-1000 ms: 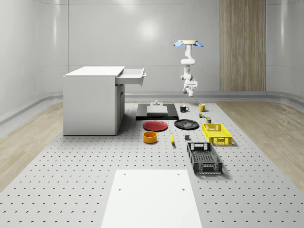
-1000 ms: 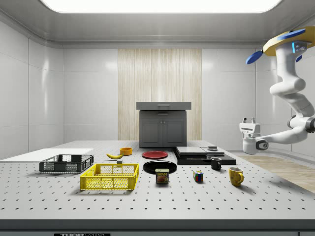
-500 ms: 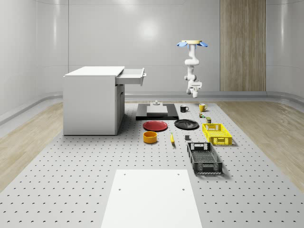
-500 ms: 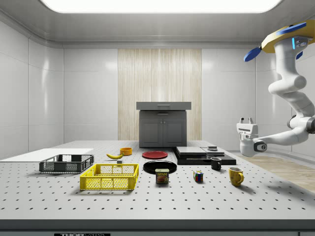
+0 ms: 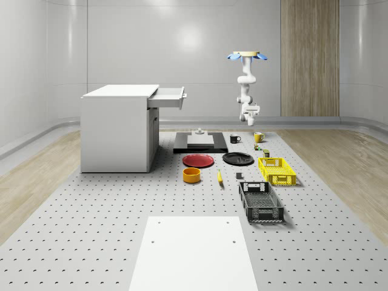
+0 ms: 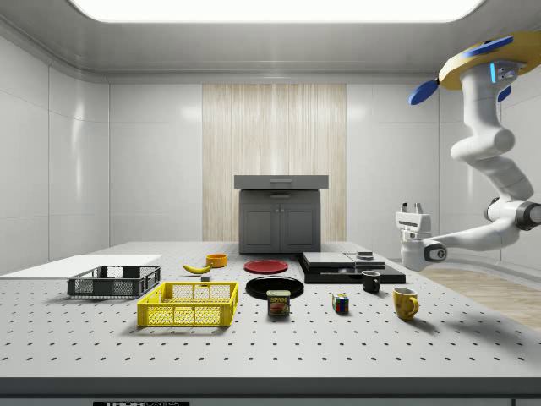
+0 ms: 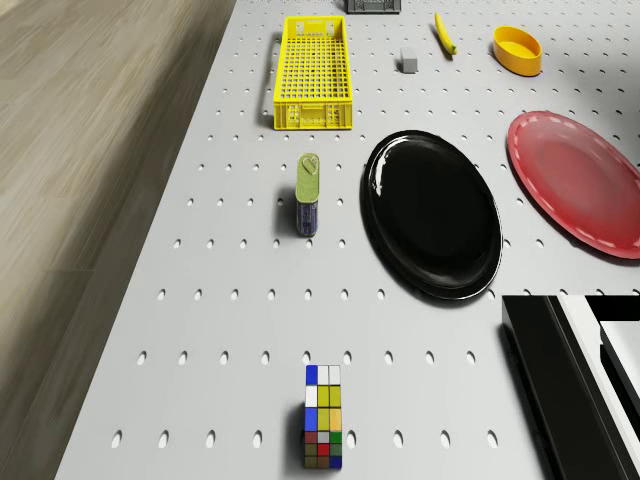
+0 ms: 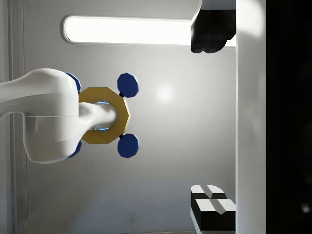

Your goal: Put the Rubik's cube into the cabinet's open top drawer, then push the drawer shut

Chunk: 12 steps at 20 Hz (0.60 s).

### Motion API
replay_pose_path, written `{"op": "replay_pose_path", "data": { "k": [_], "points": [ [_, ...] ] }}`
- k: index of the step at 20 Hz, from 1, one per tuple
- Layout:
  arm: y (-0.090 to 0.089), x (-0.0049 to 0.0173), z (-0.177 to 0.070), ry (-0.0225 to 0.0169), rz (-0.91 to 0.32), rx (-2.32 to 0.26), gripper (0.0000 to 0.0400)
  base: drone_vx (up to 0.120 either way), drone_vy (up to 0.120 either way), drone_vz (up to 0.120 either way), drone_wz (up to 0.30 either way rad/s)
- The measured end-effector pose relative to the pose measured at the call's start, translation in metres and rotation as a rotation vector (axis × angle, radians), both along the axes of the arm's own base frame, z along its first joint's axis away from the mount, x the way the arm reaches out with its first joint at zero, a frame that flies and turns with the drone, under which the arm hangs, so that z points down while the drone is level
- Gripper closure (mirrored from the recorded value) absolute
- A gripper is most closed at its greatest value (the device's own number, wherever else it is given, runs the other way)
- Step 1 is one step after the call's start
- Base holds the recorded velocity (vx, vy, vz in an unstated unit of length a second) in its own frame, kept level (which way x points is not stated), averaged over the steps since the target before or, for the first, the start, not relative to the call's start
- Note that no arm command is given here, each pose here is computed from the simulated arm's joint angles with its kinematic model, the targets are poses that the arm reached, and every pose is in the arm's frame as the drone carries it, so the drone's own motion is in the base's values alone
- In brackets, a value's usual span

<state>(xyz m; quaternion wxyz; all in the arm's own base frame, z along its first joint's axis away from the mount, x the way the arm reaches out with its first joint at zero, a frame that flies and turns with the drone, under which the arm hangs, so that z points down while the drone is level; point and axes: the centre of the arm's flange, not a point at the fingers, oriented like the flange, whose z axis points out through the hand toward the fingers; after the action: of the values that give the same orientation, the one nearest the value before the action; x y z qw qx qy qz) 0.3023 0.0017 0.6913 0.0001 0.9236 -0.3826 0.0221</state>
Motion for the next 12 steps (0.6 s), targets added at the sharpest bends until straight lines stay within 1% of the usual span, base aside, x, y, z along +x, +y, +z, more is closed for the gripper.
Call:
{"op": "replay_pose_path", "data": {
  "k": [7,12],
  "points": [
    [0.004,-0.0005,0.0,-0.0053,-0.001,-0.039,0.0,0.12,0.0,0.0,0.0],
    [0.011,-0.0009,-0.001,-0.009,-0.003,-0.113,0.0,0.12,0.0,0.0,0.0]
  ]
}}
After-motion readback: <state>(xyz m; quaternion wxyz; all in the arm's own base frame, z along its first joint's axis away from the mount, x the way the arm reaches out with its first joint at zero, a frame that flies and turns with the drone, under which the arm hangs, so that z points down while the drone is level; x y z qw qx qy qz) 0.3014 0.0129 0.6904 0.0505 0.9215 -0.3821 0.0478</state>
